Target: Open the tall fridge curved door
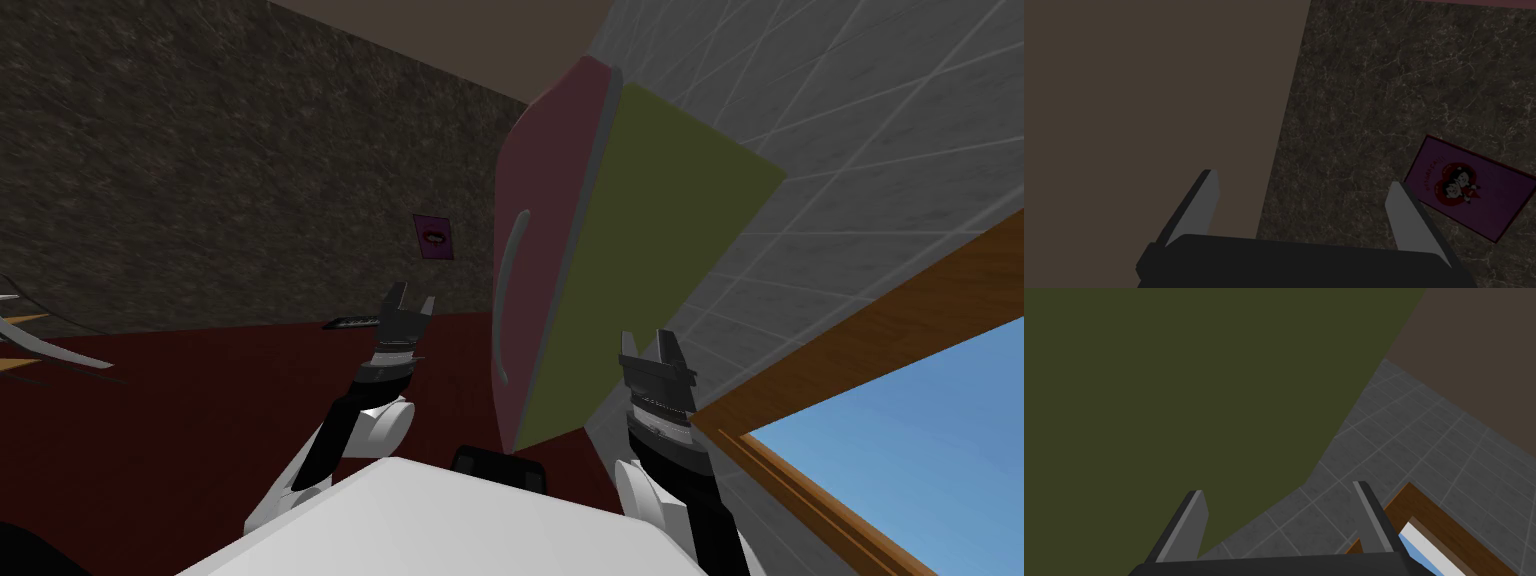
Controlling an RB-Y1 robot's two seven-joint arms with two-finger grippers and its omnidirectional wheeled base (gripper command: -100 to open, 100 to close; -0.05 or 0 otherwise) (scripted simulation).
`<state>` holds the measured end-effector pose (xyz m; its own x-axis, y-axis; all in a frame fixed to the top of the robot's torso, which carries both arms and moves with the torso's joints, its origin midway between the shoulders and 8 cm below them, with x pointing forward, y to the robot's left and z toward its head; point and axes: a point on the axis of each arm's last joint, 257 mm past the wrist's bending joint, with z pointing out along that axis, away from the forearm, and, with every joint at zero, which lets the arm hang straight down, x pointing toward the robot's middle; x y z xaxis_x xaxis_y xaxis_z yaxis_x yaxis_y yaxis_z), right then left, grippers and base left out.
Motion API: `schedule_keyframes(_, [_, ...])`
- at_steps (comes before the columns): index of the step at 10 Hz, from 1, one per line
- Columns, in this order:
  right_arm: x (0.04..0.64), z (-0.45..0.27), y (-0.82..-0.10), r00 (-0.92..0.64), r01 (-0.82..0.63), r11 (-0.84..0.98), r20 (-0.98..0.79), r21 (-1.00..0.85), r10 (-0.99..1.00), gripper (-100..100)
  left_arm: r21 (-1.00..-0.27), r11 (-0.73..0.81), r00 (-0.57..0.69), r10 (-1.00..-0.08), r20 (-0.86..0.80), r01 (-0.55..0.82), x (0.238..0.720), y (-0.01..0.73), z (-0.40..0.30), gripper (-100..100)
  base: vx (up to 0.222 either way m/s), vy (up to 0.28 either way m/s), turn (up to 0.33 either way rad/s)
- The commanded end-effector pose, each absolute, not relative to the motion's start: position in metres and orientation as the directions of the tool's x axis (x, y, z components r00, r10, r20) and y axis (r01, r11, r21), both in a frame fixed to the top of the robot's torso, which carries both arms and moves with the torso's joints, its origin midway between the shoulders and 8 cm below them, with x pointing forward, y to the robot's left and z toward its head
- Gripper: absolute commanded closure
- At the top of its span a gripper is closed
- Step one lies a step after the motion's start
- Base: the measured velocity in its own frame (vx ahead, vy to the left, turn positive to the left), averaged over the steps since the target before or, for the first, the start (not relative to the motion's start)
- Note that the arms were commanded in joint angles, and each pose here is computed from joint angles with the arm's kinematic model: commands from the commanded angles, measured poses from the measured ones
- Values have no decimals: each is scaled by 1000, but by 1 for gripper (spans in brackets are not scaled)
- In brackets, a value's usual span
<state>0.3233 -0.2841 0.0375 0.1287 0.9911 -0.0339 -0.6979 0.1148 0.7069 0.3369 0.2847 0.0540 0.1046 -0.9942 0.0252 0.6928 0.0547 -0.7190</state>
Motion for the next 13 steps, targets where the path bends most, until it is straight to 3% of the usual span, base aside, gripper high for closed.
schedule_keyframes(1, [323, 37, -284, 129, -698, 115, -34, 707, 991, 0, -719, 55, 105, -994, 25, 693, 337, 285, 54, 0, 0, 0, 0])
schedule_keyframes(9, [323, 38, -284, 129, -698, 115, -34, 707, 991, 0, -719, 55, 105, -994, 25, 693, 337, 285, 54, 0, 0, 0, 0])
schedule_keyframes(10, [327, 36, -277, 114, -694, 138, -81, 707, 990, -100, -719, 55, 105, -994, 25, 693, 337, 285, 54, 0, -5, 9, 46])
schedule_keyframes(13, [340, 29, -258, 86, -685, 217, -219, 695, 972, -100, -719, 55, 105, -994, 25, 693, 337, 285, 54, 0, -36, 33, 85])
